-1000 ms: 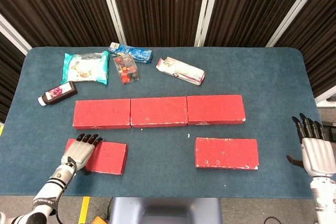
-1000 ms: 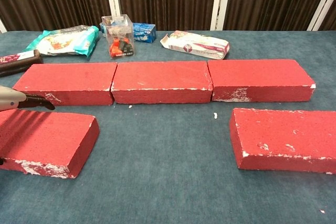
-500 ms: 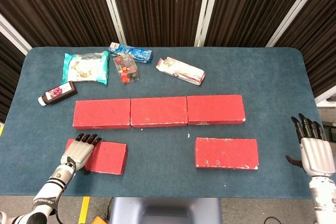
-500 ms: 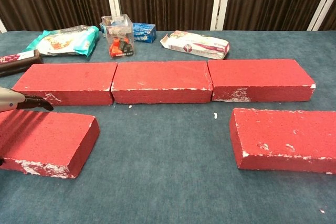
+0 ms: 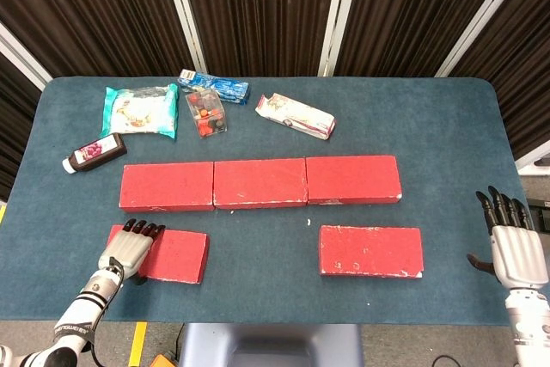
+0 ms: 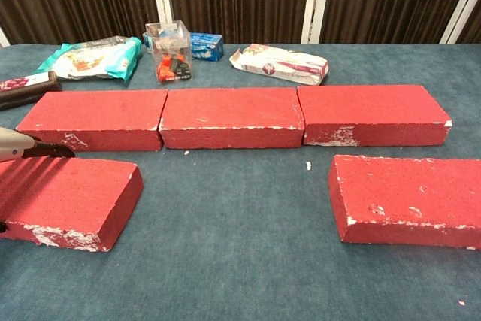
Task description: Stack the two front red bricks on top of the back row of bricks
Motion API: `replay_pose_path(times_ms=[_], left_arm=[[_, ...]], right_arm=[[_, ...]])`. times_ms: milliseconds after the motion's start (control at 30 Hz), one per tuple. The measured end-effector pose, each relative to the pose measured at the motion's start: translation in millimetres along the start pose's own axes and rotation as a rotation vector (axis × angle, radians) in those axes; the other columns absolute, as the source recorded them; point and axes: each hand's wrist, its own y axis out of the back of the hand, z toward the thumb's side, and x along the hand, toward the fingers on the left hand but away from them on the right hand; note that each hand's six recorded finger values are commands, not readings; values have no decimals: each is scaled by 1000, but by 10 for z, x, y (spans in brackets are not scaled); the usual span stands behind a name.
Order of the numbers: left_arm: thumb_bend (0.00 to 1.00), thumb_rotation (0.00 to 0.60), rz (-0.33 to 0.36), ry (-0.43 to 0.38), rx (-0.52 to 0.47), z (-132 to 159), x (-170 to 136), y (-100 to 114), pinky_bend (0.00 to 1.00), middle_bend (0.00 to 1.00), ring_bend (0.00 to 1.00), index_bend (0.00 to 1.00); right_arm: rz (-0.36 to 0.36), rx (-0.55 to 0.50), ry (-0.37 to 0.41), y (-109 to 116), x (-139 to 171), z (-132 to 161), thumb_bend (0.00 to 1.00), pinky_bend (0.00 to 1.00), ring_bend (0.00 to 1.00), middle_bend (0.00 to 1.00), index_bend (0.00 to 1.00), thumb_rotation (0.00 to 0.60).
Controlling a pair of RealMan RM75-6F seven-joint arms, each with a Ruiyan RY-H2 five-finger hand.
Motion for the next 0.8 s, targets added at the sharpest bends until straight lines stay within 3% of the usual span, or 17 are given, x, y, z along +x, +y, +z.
replay_pose_path(times_ms=[567, 800], left_arm=[[246, 600, 12, 22, 4, -61, -53, 40, 61, 187, 0, 70], [245, 600, 70, 70, -7, -264, -341, 284, 61, 180, 0, 69]], right_arm=[[-4, -6, 0, 10, 5, -2, 0, 0, 0, 0, 82, 600], [-6, -11, 2, 15, 12, 0, 0, 0, 0, 0, 82, 600]])
